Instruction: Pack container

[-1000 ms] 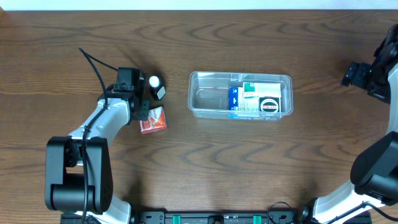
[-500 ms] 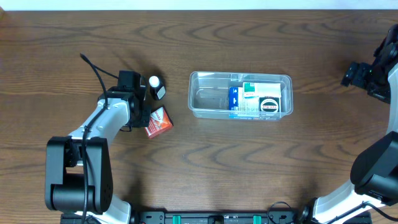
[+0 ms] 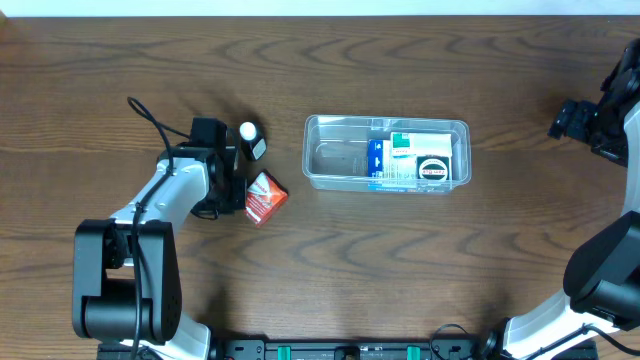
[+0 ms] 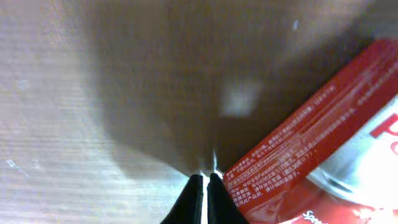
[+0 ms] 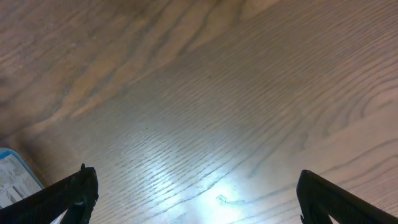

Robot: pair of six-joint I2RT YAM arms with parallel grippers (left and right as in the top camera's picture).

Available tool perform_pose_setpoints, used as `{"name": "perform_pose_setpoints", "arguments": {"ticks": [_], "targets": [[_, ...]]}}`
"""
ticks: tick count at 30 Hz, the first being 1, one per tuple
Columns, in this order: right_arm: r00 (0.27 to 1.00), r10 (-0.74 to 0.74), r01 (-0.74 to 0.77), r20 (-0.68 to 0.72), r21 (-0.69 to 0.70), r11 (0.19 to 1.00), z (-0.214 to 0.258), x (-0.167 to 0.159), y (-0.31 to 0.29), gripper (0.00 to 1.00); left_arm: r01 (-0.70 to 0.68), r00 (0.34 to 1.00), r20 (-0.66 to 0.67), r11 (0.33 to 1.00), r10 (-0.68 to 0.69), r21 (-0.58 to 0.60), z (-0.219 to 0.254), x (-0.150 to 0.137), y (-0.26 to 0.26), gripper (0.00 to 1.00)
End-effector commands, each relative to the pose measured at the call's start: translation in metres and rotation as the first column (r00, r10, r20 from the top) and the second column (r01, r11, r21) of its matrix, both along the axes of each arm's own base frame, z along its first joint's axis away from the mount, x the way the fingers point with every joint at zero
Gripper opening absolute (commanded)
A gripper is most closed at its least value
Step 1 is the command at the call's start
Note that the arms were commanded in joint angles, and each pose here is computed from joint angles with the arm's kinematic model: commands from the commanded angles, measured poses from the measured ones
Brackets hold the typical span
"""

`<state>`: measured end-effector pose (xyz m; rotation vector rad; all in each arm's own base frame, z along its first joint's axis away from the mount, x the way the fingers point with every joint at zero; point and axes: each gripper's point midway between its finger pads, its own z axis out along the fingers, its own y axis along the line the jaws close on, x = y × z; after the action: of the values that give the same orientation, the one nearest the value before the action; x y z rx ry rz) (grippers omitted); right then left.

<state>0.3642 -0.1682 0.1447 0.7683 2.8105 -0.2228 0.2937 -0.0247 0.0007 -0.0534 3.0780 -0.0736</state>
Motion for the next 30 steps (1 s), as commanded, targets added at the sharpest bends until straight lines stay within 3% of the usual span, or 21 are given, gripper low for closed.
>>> {"name": "perform_pose_setpoints", "arguments": {"ticks": [1,9,16,23,30], "targets": [[1.000,0.004,-0.004,0.012,-0.014,1.000,0.006,0.002,-0.005,0.99,-0.065,0.998,-0.029,0.997,0.064,-0.028,0.002,-0.004,-0.003,0.06],[1.000,0.004,-0.004,0.012,-0.014,1.000,0.006,0.002,-0.005,0.99,-0.066,0.995,-0.088,0.984,0.052,-0.168,0.005,-0.016,-0.027,0.06],[1.000,0.004,-0.004,0.012,-0.014,1.000,0.006,0.002,-0.005,0.99,-0.067,0.995,-0.087,0.982,0.052,-0.176,0.010,-0.017,-0.028,0.06],[1.000,0.004,-0.004,0.012,-0.014,1.000,0.006,0.002,-0.005,0.99,-0.138,0.988,0.057,0.988,0.141,-0.065,0.046,-0.006,-0.005,0.06],[1.000,0.004,-0.004,0.012,-0.014,1.000,0.006,0.002,-0.005,0.99,-0.162,0.955,0.220,0.973,0.196,-0.166,0.099,0.001,-0.015,0.07]]}}
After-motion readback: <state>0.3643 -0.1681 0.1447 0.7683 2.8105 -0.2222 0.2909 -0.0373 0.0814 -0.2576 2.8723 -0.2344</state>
